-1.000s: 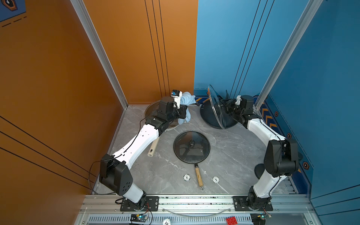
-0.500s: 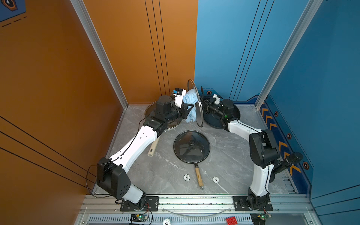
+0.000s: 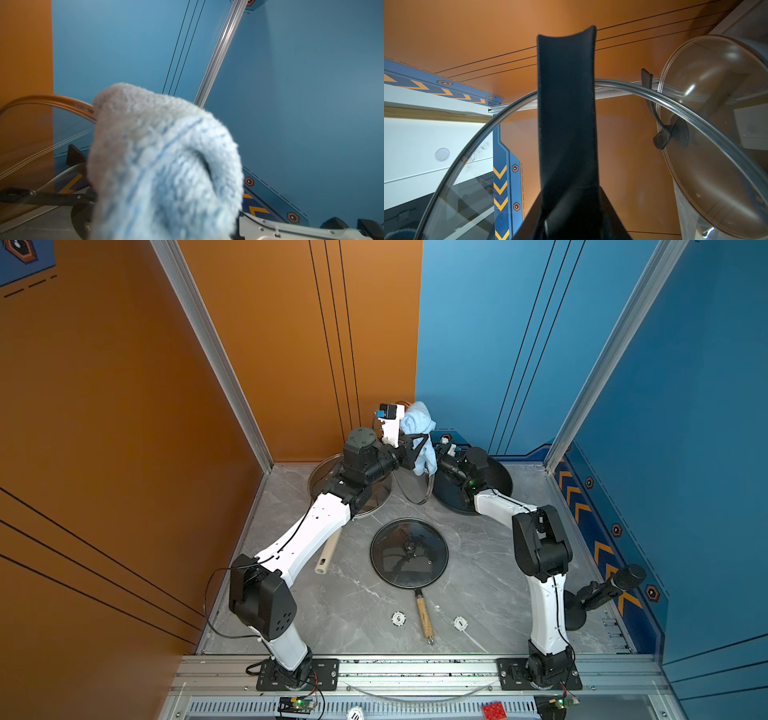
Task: Wipe the pot lid with a cloth
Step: Wipe the pot lid.
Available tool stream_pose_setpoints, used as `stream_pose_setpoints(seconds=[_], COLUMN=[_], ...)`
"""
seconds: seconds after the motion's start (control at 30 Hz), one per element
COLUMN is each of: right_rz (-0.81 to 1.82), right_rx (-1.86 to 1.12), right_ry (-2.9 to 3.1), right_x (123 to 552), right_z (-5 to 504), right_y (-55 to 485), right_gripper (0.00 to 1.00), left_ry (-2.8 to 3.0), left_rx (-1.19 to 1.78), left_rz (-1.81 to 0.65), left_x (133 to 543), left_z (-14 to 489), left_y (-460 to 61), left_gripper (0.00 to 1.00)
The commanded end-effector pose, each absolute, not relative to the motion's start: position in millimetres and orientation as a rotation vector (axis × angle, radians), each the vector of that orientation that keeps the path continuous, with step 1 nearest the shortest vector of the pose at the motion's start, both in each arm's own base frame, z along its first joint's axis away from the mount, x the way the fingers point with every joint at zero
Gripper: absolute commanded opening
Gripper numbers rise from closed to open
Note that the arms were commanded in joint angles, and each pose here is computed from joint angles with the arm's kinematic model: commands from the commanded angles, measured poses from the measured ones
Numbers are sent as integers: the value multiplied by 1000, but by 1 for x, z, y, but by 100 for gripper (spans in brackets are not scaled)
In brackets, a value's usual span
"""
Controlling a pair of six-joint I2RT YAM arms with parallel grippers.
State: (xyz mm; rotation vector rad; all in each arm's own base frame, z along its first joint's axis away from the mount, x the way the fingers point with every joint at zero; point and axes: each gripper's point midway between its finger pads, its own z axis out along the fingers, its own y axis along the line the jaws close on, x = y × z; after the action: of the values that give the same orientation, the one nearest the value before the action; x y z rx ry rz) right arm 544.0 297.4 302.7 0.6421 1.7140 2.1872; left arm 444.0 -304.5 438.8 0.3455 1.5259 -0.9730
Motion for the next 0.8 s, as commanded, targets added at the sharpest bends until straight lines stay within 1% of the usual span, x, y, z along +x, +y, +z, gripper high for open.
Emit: stream_pose_setpoints(seconds=[0.0, 0.13, 0.33, 0.43, 0.53, 0.63, 0.7, 0.77], right_rz=[2285, 2307, 2365, 2348, 2331, 2299, 2273, 2262], right_rx=[75, 38, -9, 5, 18, 31, 53, 70], right_ry=[1423, 1348, 1218, 1227, 1204, 1231, 1276, 1317], right_x=[454, 438, 421, 426, 431, 438, 446, 455], right_z=[457, 476, 502, 503, 508, 508, 499, 490], right_y=[288, 274, 254, 244, 227, 218, 220, 226], right_gripper=[13, 12, 12, 12, 12, 12, 12, 12], left_ry=[1490, 1523, 1581, 1622, 1644, 1616, 1567, 1501], left_rx=[143, 38, -64, -131, -169, -111, -35, 82], left_rz=[-937, -931, -931, -926, -900, -914, -958, -1027], left_x=[492, 518, 542, 550, 546, 532, 517, 493], left_z=[438, 414, 375, 352, 340, 360, 390, 428], left_y=[-270, -253, -247, -244, -239, -245, -259, -284], left_gripper=[12, 12, 12, 12, 12, 12, 13, 14])
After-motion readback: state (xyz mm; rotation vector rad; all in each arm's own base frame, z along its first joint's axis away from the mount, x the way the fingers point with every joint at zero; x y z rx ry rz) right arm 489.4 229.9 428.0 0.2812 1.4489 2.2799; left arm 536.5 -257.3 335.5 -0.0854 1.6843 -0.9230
